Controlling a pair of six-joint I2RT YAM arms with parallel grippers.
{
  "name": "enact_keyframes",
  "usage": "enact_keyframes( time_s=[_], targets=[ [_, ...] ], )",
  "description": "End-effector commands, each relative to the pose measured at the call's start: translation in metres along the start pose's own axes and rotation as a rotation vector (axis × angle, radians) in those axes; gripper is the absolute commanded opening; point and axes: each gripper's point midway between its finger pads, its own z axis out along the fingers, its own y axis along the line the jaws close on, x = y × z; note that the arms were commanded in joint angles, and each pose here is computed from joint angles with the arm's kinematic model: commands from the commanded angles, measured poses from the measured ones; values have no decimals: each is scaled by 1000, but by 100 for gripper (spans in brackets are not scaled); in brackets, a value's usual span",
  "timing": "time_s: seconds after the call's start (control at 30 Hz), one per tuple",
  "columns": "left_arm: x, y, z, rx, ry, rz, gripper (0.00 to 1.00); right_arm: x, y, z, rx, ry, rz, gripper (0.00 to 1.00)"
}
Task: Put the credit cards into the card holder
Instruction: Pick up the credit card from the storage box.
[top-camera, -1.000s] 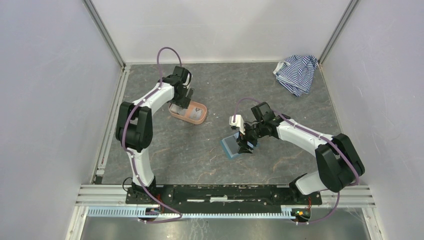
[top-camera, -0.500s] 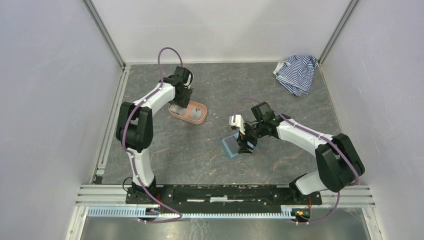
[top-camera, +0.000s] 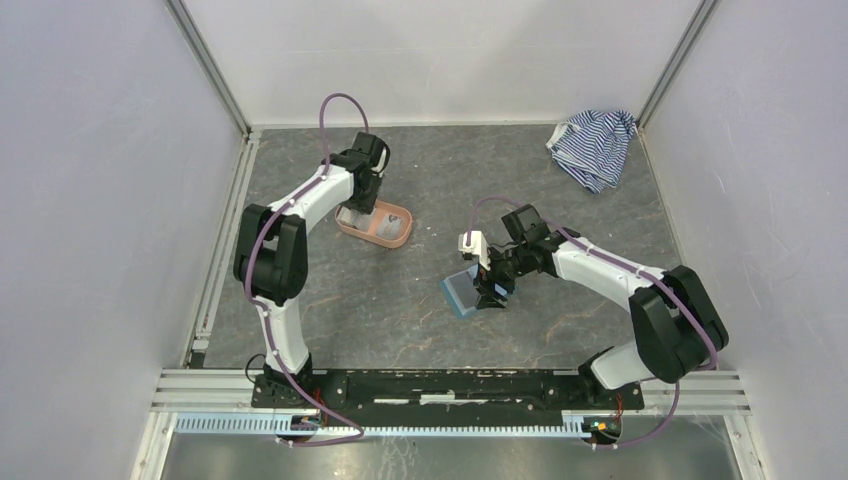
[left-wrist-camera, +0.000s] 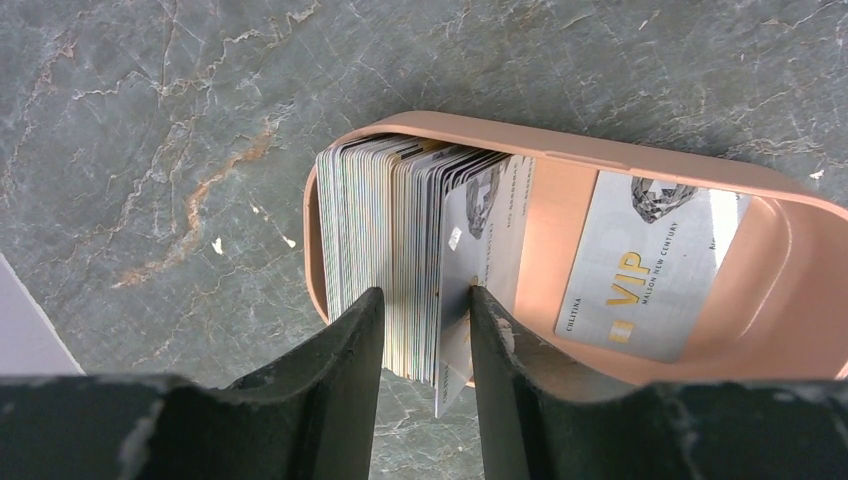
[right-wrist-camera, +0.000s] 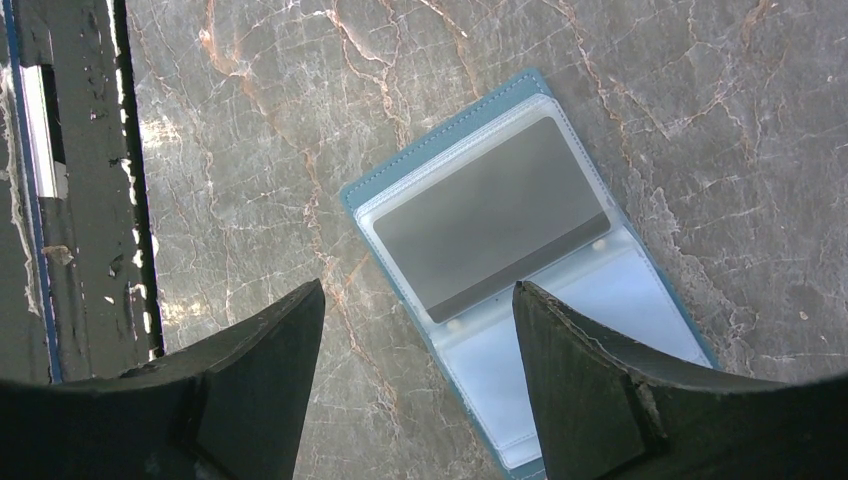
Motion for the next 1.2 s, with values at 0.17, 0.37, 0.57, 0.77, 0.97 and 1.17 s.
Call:
enact_keyframes(
  time_s=[0.17, 0.37, 0.57, 0.77, 0.97, 1.17],
  targets=[
    [-16, 13, -19, -75, -47, -41, 44, -15, -6, -2, -7, -30, -34, 77],
    [-16, 8, -18, -71, -40, -36, 27, -14, -5, -2, -12, -29, -35, 77],
    [-19, 3, -19, -72, -45, -30, 27, -14, -4, -1, -17, -29, -34, 78],
    [-20, -3, -22, -56, -47, -20, 22, -14, -3, -1, -24, -28, -34, 79],
    [-18, -7, -22, -35, -43, -17, 11, -14, -3, -1, -24, -27, -35, 80],
    [-17, -12, -24, -8, -42, -15, 35, -13, -3, -1, -26, -26, -36, 81]
  ],
)
